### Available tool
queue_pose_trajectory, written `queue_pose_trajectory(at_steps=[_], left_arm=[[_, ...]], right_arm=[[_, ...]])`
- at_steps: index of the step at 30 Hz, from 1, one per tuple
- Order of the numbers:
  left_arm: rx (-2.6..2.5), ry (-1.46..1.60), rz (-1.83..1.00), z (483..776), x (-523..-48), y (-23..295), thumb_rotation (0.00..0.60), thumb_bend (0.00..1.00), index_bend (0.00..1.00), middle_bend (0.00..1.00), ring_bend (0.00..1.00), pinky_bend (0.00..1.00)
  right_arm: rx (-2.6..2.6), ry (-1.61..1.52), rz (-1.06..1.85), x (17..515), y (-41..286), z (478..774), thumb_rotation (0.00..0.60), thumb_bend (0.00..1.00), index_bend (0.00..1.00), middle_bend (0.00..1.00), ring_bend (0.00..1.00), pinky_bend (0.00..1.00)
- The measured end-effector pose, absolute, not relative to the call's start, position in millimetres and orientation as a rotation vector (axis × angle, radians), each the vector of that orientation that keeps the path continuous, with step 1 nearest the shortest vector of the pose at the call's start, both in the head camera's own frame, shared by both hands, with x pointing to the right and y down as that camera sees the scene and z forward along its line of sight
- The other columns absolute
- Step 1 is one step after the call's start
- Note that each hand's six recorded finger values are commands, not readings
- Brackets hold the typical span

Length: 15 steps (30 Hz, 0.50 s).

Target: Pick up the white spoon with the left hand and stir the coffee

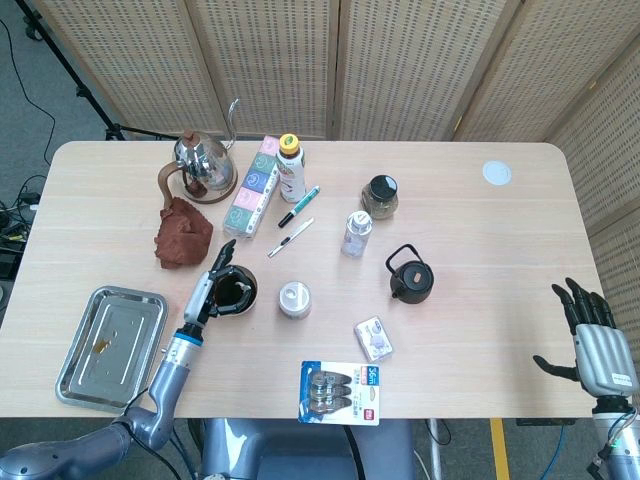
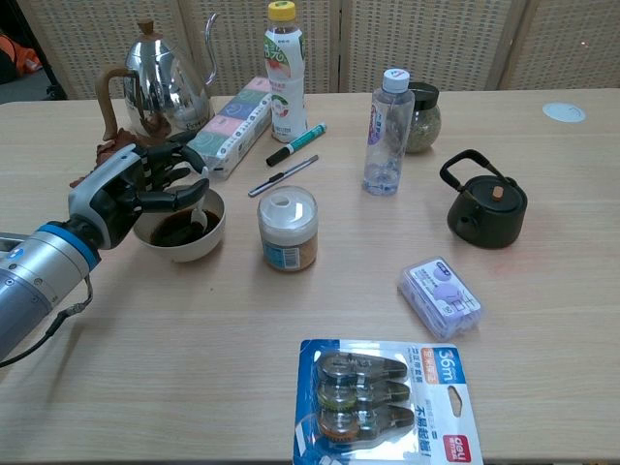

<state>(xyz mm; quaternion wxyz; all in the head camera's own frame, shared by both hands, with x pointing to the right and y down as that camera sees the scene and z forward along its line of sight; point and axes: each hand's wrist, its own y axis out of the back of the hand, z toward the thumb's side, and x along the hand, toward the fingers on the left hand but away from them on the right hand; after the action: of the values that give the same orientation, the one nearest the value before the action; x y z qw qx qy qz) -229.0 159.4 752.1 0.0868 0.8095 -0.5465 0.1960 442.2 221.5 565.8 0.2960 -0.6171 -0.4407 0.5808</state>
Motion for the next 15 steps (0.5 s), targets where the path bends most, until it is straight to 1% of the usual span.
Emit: queue_pose_trajectory(at_steps=[6, 15], left_arm=[[2.443, -1.616, 0.574, 748, -221, 162, 0.6, 0.51, 0.63, 0.0, 0.0, 0.0], [2.438, -1.579, 0.552, 744, -224, 174, 0.6, 0.51, 0.63, 0.0, 0.0, 0.0]], right_arm=[[-1.645, -1.174, 1.542, 442, 221, 565, 0.6, 0.0, 0.0, 0.0, 0.0, 0.0], [-1.649, -1.17, 1.535, 440, 222, 565, 0.6, 0.0, 0.0, 0.0, 0.0, 0.0]])
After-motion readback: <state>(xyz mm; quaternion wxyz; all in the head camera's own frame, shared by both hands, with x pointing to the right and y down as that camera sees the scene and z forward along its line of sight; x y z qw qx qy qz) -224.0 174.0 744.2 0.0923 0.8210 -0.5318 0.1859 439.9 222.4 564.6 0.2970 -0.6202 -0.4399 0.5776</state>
